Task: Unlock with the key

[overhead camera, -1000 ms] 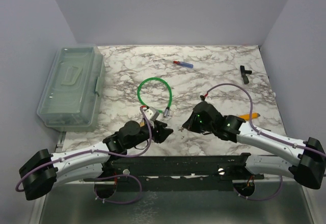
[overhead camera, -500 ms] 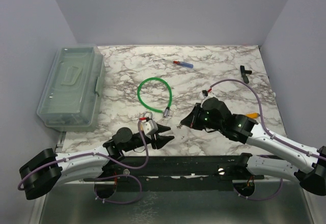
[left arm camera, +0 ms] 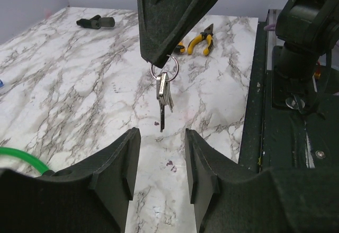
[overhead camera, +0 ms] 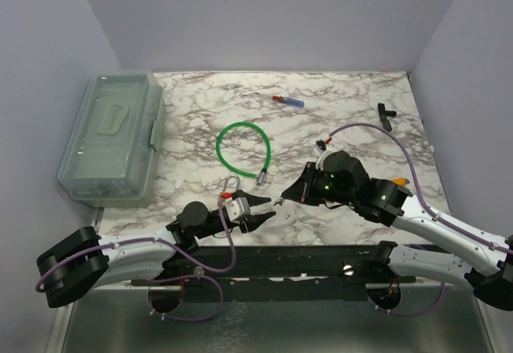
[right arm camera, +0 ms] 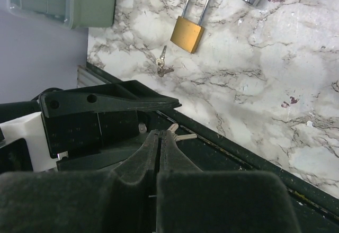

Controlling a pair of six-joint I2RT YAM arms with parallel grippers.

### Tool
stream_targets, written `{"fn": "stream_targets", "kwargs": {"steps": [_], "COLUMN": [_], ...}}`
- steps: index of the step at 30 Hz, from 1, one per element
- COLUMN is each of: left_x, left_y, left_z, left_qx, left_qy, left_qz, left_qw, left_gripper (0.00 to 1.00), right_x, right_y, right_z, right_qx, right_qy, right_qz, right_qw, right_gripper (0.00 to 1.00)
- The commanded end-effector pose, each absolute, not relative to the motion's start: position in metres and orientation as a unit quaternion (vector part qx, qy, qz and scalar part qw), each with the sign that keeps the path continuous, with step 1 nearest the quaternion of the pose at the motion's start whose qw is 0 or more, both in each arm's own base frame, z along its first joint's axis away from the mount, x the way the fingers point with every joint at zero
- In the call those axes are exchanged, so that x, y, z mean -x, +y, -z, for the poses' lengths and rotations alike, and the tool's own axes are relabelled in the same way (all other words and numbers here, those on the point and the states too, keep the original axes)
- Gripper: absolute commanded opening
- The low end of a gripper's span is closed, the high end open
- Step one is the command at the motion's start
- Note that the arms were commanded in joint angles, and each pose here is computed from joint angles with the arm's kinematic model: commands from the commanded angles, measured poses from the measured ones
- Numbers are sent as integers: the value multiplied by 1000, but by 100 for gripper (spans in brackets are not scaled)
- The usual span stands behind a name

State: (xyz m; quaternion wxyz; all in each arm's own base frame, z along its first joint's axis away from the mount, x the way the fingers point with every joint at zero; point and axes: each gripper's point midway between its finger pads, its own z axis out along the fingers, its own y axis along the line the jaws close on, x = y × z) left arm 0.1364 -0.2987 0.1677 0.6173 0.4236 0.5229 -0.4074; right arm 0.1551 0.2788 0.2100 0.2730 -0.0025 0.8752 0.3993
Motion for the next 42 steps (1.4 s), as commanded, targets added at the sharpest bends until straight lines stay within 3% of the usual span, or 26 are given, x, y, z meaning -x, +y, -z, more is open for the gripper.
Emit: {"fn": "stream_targets", "kwargs": {"steps": [1, 13, 16, 19, 25, 27, 30, 32, 36, 42], "left_x": [-138, -142, -142, -142, -141, -143, -150, -158, -163, -161], "left_y": [-304, -310, -310, -310, -304, -300, -297, -295, -297, -283], "left_z": [-181, -187, -187, -187, -198, -202, -201, -206, -208, -198], "left_qx": [-437, -433, -433, -434, -414, -408, -415, -410, -433, -482], "left_qy": [492, 487, 486, 484, 483, 491, 523, 543, 593, 671], "left_qz": [398, 399, 399, 397, 405, 400, 372, 347, 312, 248], "left_qw": [640, 645, 646, 648, 656, 657, 645, 645, 603, 506], "left_gripper": [42, 34, 23, 0, 0, 0, 0, 0, 0, 0], "right_x": [-148, -145, -145, -144, -143, -143, -146, -151, -162, -156], "right_y": [284, 288, 289, 289, 288, 286, 275, 265, 245, 239], "right_z": [-227, -222, -221, -220, -218, -219, -218, -219, -227, -253], "right_qx": [25, 34, 34, 35, 42, 57, 70, 74, 66, 121], "right_qy": [867, 867, 867, 868, 868, 866, 864, 861, 849, 792], "right_qz": [-421, -427, -428, -428, -425, -422, -406, -391, -366, -402], "right_qw": [267, 254, 252, 251, 252, 262, 290, 317, 376, 443], "right_gripper": [0, 0, 0, 0, 0, 18, 55, 67, 75, 77]}}
